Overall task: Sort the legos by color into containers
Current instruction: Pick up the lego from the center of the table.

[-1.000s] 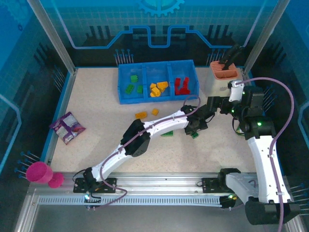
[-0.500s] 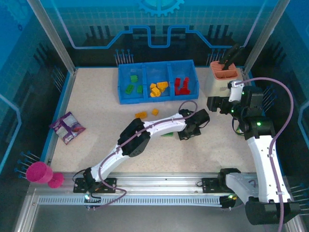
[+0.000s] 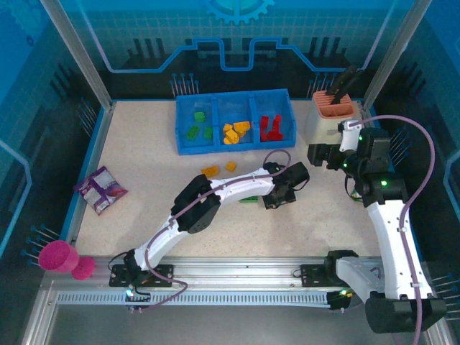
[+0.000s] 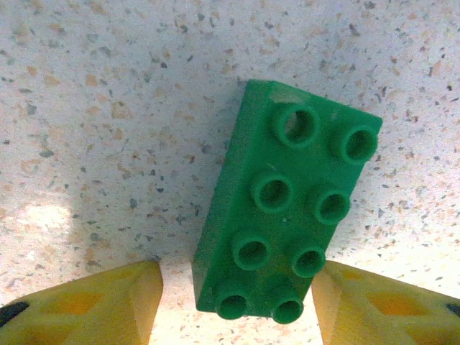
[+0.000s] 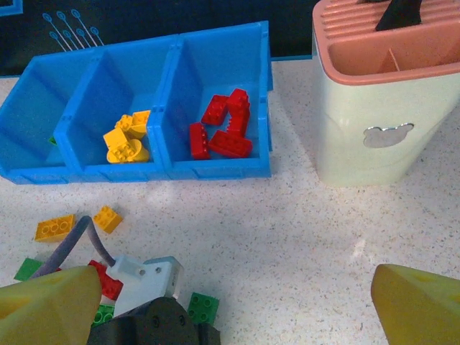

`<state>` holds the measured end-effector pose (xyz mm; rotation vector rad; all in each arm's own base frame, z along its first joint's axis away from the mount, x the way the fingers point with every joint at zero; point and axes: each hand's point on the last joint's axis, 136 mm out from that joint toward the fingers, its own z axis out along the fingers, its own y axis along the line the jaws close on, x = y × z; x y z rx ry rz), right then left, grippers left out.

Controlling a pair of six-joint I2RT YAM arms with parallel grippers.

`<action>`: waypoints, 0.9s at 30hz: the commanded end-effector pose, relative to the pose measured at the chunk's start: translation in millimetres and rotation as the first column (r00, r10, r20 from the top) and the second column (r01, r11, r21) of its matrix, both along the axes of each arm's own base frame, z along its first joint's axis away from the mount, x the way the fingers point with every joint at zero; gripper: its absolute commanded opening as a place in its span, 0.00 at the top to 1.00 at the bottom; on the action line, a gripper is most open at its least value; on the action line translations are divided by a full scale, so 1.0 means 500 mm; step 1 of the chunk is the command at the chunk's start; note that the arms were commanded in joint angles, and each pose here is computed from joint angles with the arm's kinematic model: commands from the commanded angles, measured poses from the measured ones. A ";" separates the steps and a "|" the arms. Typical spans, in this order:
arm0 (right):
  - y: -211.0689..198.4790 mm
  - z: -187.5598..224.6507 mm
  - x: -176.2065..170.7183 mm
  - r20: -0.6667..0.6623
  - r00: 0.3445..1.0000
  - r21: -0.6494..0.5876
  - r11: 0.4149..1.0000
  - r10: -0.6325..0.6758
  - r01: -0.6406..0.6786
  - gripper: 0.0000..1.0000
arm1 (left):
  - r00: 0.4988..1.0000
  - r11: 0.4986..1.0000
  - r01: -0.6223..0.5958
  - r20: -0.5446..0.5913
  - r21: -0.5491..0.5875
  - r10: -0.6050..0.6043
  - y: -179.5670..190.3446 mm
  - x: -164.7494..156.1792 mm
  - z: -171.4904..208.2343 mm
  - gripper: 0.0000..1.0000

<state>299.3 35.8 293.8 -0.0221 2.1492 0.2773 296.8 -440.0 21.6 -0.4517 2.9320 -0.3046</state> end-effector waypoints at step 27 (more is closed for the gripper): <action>0.023 -0.065 0.060 -0.077 0.995 0.064 0.996 0.066 -0.061 0.01 | 0.943 0.904 0.322 -0.016 0.282 -0.331 0.134 0.019 0.030 0.76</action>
